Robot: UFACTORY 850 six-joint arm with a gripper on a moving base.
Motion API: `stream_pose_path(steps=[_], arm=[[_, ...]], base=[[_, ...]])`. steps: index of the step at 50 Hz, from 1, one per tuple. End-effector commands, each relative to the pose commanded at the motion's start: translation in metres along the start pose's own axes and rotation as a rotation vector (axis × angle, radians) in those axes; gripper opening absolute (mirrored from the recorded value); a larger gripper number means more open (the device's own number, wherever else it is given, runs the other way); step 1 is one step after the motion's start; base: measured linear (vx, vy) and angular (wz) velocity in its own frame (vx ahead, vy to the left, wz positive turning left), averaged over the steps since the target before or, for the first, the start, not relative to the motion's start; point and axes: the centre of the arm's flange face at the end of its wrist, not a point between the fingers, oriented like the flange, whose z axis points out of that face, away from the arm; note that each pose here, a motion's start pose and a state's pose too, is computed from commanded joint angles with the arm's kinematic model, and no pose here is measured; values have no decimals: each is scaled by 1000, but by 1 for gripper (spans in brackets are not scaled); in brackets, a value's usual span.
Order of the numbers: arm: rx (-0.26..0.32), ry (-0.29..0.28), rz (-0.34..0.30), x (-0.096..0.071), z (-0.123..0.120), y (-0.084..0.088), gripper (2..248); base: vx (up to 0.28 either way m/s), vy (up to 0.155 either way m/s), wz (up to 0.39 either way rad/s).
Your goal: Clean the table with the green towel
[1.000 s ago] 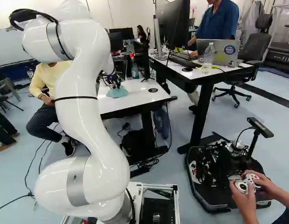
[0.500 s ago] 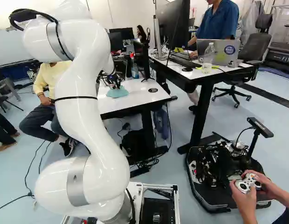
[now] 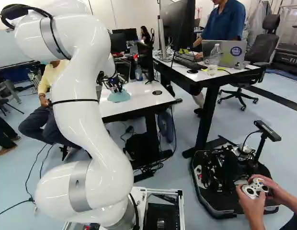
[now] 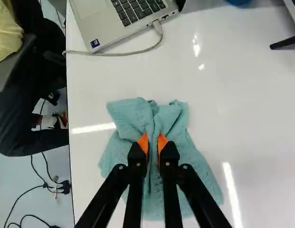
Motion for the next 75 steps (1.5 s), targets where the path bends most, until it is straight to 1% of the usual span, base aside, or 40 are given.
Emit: stream_pose_path(steps=[10,21,37,44,50,57,67,75], arm=[[-10,-11,16,-10,-8,12,44],[-24,-13,41,-13,-12,32,44],[-46,-1,81,-3,-8,63,44],[-51,9,90,5,-3,71,44],[-52,19,92,13,2,73,44],[-49,31,88,24,10,71,44],[-43,49,77,38,21,64,44],[-35,62,65,48,29,54,44]], base=[[0,0,0],[0,0,0],[0,0,0],[0,0,0],[0,0,0],[0,0,0],[0,0,0],[0,0,0]])
